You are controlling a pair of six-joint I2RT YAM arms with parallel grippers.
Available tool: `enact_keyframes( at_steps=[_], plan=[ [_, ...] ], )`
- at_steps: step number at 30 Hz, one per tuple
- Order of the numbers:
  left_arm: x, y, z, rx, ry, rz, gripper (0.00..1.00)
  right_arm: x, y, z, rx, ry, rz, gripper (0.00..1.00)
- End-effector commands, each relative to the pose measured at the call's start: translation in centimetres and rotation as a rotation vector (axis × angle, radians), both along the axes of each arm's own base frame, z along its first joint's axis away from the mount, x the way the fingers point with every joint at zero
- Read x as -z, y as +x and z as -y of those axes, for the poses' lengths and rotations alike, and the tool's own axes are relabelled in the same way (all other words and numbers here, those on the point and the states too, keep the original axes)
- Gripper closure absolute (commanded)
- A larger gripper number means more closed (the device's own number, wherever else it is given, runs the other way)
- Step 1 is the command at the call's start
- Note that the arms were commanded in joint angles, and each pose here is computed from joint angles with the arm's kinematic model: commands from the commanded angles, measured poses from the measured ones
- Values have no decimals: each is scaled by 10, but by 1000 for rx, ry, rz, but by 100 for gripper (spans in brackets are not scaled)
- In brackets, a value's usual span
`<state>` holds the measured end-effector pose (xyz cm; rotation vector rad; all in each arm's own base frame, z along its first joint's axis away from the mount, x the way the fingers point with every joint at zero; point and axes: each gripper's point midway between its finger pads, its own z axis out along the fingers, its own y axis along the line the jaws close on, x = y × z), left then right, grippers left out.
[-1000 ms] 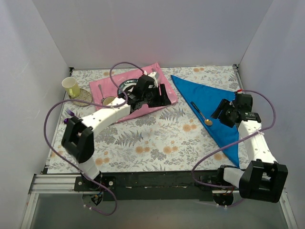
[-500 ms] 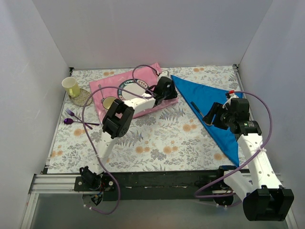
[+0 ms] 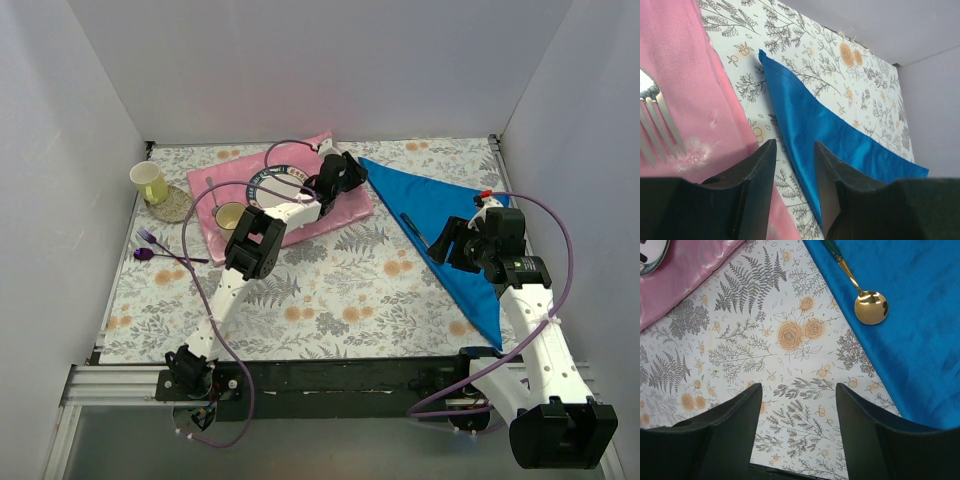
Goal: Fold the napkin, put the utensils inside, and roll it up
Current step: Fold the napkin
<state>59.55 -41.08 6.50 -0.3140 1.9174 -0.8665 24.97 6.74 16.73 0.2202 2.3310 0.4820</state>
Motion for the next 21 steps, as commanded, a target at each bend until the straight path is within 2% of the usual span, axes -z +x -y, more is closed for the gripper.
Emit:
enact_keyframes(
  at_steps=[1, 9, 21],
  plan=[
    [-8, 20, 1, -41, -185, -32, 66, -15, 8, 1, -3, -11, 48, 32],
    [7, 34, 2, -103, -242, -51, 64, -13, 8, 2, 1, -11, 50, 32],
    [33, 35, 12, -115, -311, -85, 66, -14, 4, 1, 6, -5, 60, 32]
  ],
)
